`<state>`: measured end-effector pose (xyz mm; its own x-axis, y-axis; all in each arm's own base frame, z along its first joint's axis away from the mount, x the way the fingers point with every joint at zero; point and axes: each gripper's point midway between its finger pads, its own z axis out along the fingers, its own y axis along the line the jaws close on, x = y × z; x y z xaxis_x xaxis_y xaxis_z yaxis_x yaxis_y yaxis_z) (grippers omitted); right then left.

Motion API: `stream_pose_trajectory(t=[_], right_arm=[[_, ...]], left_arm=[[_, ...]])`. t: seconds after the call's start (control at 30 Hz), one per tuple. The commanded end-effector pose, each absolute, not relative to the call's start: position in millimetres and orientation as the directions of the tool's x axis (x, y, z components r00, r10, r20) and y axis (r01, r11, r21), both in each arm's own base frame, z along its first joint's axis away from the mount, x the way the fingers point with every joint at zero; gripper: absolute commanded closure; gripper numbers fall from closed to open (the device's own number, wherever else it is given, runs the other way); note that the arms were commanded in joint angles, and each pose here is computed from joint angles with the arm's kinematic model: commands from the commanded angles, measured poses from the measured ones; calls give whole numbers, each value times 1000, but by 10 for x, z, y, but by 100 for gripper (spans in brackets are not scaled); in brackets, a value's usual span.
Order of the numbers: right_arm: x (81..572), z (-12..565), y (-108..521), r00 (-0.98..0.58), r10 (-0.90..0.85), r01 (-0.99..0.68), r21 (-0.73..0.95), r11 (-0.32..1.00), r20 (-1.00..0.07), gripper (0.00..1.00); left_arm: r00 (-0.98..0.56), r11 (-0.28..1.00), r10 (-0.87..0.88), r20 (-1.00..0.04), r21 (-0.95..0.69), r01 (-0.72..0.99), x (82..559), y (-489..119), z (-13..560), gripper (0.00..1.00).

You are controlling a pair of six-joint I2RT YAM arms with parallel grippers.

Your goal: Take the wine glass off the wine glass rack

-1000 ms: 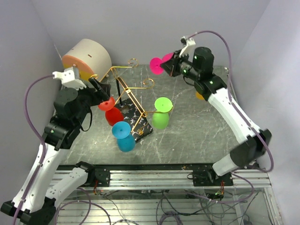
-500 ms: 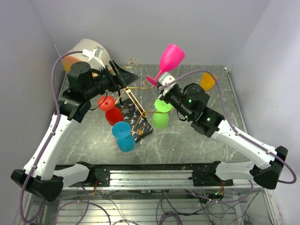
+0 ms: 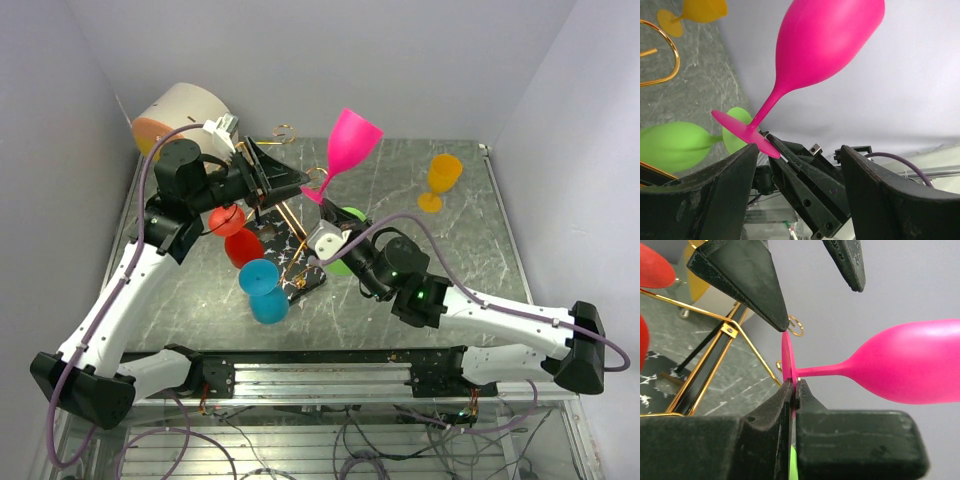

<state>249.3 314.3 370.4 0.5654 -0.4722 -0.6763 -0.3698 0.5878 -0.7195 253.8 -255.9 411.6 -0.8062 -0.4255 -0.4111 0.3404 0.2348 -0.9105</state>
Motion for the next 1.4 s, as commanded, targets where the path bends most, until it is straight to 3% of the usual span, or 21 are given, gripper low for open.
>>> stream_pose_trajectory(t=[0.0, 0.47, 0.93, 1.0, 1.17, 1.27, 1.37], right_arm=[[2446, 4021, 3050, 617, -494, -202, -730, 653, -612, 100], [2397, 3993, 3005, 627, -529, -130, -745, 654, -573, 100], [2157, 3854, 3287, 704, -459, -205, -774, 599, -542, 100], [2156, 3821, 3320, 704, -459, -213, -777, 592, -542, 100], [2169, 3824, 3290, 689, -465, -209, -766, 607, -556, 100], [2180, 3875, 3208, 669, -461, -205, -740, 640, -583, 98], [2180, 3933, 3083, 634, -458, -206, -707, 676, -623, 68]], left_arm=[[-824, 183, -393, -409, -913, 365, 2392, -2573, 4251, 22], [-822, 241, -407, -398, -915, 323, 2416, -2526, 4101, 24], [-850, 174, -404, -336, -941, 289, 2477, -2605, 4006, 27], [-852, 168, -403, -334, -942, 290, 2477, -2612, 3998, 34], [-854, 135, -400, -333, -943, 305, 2448, -2619, 4038, 78], [-854, 133, -399, -335, -942, 308, 2456, -2625, 4029, 93], [-851, 125, -406, -334, -943, 310, 2481, -2631, 4026, 93]])
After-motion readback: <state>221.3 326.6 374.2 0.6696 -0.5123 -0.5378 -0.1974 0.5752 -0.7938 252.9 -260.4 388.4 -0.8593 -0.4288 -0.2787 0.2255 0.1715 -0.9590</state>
